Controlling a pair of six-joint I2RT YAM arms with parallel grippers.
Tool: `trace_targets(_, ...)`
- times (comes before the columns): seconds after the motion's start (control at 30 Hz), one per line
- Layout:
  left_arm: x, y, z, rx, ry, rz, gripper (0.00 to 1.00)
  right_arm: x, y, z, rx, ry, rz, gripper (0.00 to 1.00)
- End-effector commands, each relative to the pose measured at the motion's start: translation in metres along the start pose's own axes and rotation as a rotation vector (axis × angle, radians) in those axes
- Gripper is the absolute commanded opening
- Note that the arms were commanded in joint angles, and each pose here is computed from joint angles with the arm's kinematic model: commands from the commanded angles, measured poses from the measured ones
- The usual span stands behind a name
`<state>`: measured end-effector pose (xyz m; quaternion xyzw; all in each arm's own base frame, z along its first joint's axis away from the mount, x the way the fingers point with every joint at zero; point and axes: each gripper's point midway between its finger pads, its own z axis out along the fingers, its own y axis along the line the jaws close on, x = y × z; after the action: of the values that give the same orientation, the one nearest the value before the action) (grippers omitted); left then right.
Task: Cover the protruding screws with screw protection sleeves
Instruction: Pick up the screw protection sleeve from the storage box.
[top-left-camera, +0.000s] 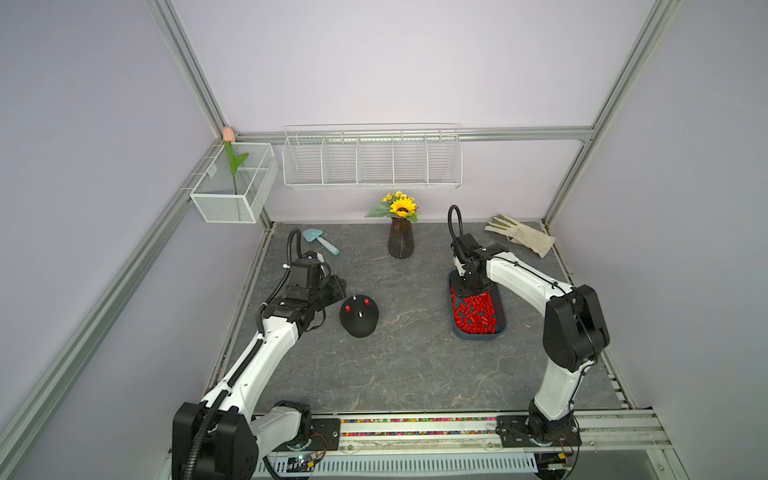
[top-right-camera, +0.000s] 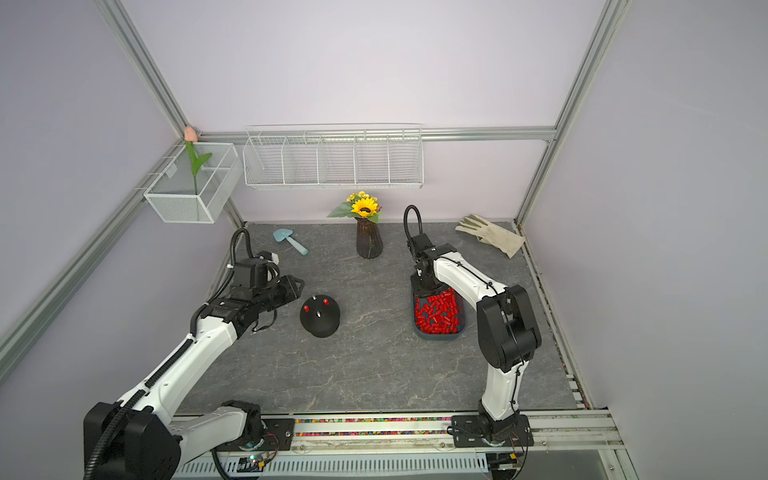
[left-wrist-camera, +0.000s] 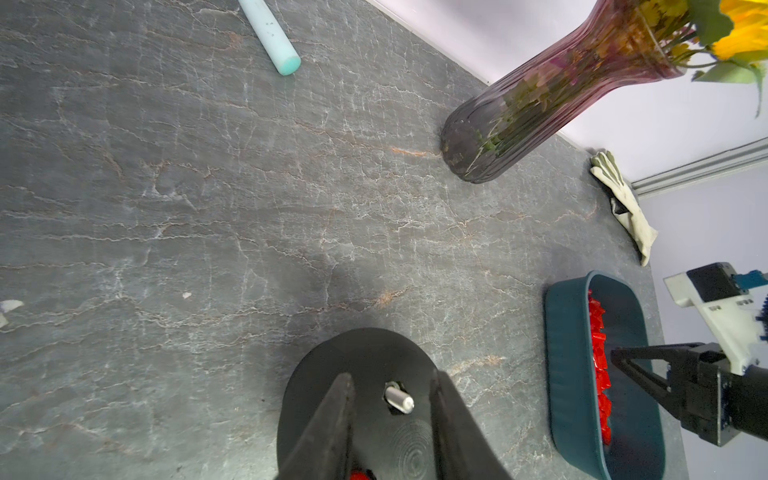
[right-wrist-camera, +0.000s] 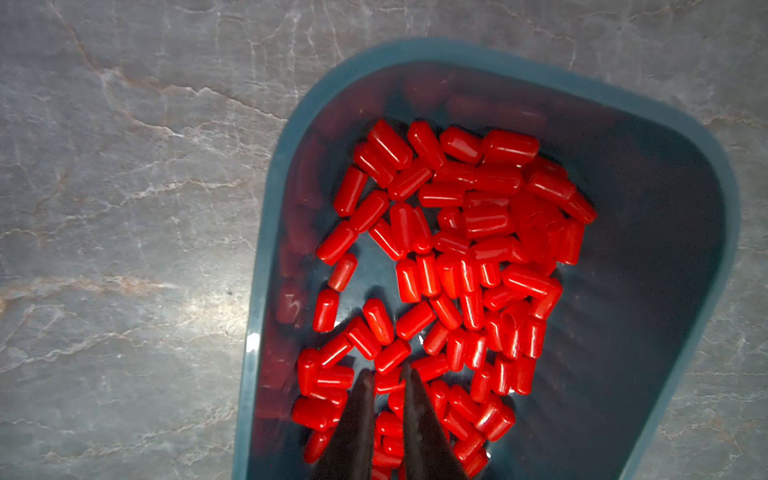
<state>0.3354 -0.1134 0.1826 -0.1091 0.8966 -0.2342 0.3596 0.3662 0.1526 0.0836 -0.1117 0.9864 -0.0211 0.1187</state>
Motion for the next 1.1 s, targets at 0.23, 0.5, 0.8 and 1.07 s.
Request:
trace_targets(0.23, -0.006, -0.004, -0.002, -0.004, -0.011, 0.021, 0.34, 0.005, -0.007, 0.027, -0.001, 0.063, -0.011, 0.20)
trace_targets(0.5, -0.006, -0.003, -0.002, -0.007, -0.009, 0.020, 0.34, 0.002, -0.011, 0.038, 0.002, 0.072, -0.005, 0.25)
trace_targets(0.8, -0.005, -0.001, 0.000, -0.015, -0.005, 0.017, 0.34, 0.001, -0.008, 0.049, -0.017, 0.084, -0.028, 0.27)
trace_targets(1.07, -0.005, -0.001, 0.000, -0.016, -0.006, 0.016, 0.34, -0.003, -0.006, 0.055, -0.028, 0.082, -0.040, 0.28)
